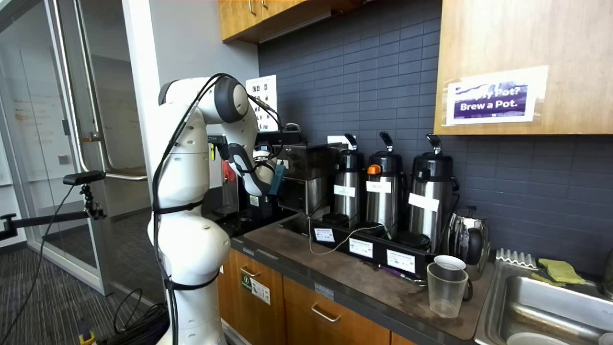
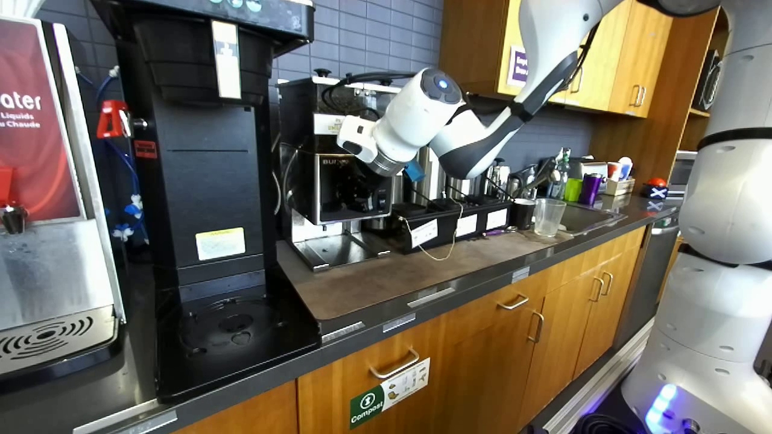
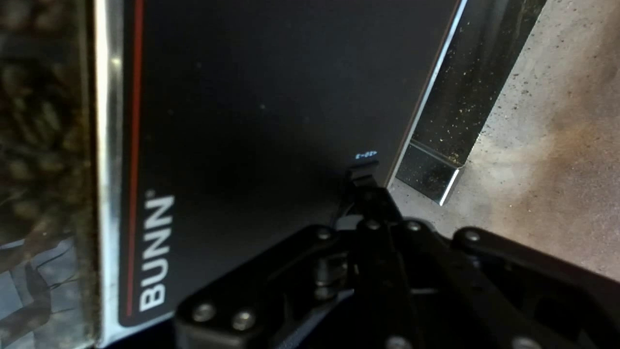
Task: Press a button on the coffeemaker
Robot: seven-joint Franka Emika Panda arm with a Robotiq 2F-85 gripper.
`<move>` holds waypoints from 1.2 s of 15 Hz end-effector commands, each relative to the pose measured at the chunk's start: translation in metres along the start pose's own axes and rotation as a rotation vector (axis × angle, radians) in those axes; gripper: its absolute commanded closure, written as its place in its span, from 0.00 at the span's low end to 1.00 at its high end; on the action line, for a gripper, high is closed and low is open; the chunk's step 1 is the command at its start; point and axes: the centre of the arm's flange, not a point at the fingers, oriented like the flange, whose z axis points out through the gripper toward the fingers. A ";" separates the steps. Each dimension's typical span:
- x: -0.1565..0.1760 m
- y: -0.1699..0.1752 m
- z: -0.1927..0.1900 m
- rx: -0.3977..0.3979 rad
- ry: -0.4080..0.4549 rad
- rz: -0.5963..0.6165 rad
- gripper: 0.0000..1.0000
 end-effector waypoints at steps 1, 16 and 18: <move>-0.006 -0.001 0.014 0.008 0.007 -0.022 1.00; -0.020 -0.014 0.027 0.060 -0.068 -0.092 1.00; -0.016 -0.016 0.026 0.086 -0.040 -0.063 1.00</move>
